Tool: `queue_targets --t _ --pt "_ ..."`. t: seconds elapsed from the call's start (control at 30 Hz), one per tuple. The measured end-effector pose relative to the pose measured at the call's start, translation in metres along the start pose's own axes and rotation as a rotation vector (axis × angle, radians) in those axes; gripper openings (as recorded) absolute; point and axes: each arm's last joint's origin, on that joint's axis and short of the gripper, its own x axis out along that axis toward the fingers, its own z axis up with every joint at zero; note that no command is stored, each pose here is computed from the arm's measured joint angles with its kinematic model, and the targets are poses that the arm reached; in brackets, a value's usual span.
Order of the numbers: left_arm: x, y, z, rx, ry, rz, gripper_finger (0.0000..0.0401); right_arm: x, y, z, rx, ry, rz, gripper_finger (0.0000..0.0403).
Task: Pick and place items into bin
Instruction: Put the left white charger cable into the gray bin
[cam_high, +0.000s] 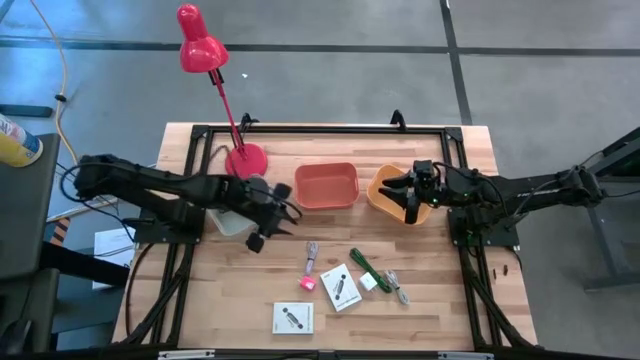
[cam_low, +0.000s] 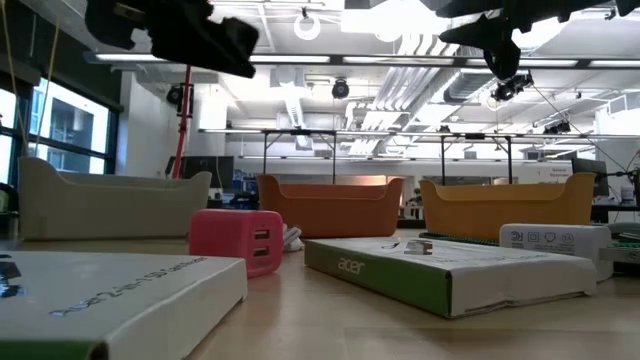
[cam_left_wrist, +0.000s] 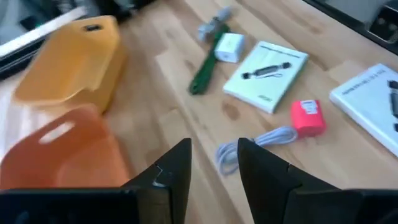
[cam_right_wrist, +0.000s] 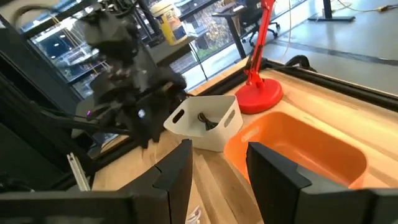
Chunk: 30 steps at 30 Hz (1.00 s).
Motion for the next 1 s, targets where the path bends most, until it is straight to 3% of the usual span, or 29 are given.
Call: queue_targets --t 0.07,0.17,0.43,0.67,0.87,1.0 --pt "0.012 -0.001 0.008 0.005 0.034 -0.038 0.0126 0.0 0.0 -0.001 0.0 0.005 -0.003 0.0142" --pt "0.029 -0.002 0.016 -0.086 0.113 -0.085 0.0128 0.0 -0.001 -0.001 0.012 0.015 -0.006 0.0142" --pt "0.069 -0.011 0.023 -0.582 0.284 -0.108 0.0112 -0.002 -0.001 -0.012 -0.024 0.12 -0.012 0.0142" --pt "0.084 -0.03 0.033 -0.898 0.321 0.061 0.0086 -0.006 0.005 -0.024 -0.132 0.222 0.038 0.0142" --pt "0.09 -0.05 0.039 -1.052 0.291 0.188 0.0052 -0.011 0.01 -0.033 -0.241 0.286 0.08 0.0142" --pt "0.097 -0.059 0.047 -1.105 0.215 0.19 0.0035 -0.013 0.012 -0.036 -0.265 0.314 0.089 0.0142"
